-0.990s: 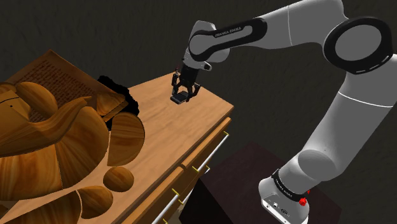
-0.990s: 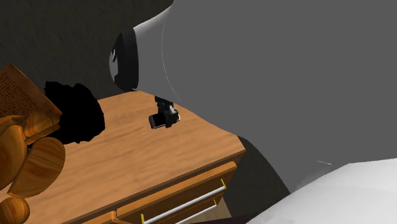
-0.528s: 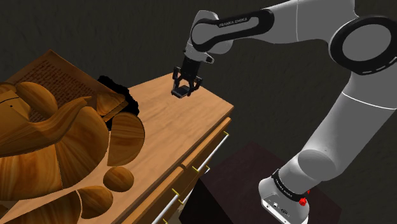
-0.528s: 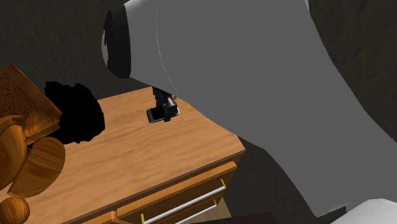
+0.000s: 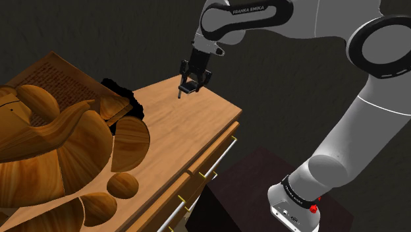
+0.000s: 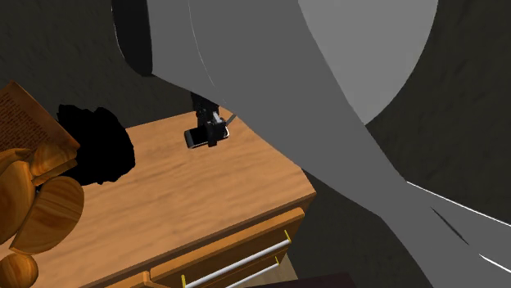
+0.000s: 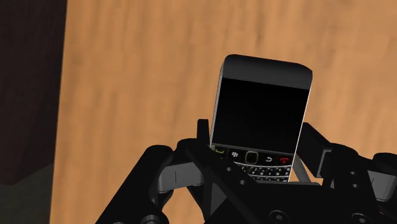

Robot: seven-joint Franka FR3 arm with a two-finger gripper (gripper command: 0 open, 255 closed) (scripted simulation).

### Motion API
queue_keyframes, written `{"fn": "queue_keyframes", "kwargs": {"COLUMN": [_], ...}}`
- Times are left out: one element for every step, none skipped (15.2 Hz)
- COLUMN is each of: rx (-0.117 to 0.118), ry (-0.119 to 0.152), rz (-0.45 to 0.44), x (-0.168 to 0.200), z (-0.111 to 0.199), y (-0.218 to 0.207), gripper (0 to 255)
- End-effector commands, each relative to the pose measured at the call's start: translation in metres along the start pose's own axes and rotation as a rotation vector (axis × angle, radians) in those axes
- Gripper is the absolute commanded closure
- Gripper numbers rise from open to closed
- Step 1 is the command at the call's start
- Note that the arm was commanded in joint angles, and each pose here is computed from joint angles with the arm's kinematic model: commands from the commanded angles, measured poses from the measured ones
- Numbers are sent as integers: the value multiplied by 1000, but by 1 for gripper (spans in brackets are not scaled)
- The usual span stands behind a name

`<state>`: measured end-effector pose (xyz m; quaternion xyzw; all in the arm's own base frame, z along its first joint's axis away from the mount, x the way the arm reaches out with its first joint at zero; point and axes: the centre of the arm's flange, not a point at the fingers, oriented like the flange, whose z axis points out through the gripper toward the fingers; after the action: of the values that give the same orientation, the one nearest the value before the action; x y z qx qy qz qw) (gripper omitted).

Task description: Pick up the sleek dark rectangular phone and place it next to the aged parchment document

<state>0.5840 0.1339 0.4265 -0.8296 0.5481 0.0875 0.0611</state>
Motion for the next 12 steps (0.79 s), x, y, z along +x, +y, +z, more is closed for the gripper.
{"fn": "queue_keyframes", "kwargs": {"rx": [0,0,0,0,0,0,0,0,0,0,0,0], "ry": [0,0,0,0,0,0,0,0,0,0,0,0], "rz": [0,0,0,0,0,0,0,0,0,0,0,0], "x": [-2,-3,-4,-6,-7,-8,-9,-10,-11,-12,-13,-15], "z": [-11,-17,-22,-27,-32,-37,-42,-48,-53,-58,-63,-68], "y": [0,0,0,0,0,0,0,0,0,0,0,0], "gripper": [255,255,255,255,255,255,255,255,255,255,255,255]}}
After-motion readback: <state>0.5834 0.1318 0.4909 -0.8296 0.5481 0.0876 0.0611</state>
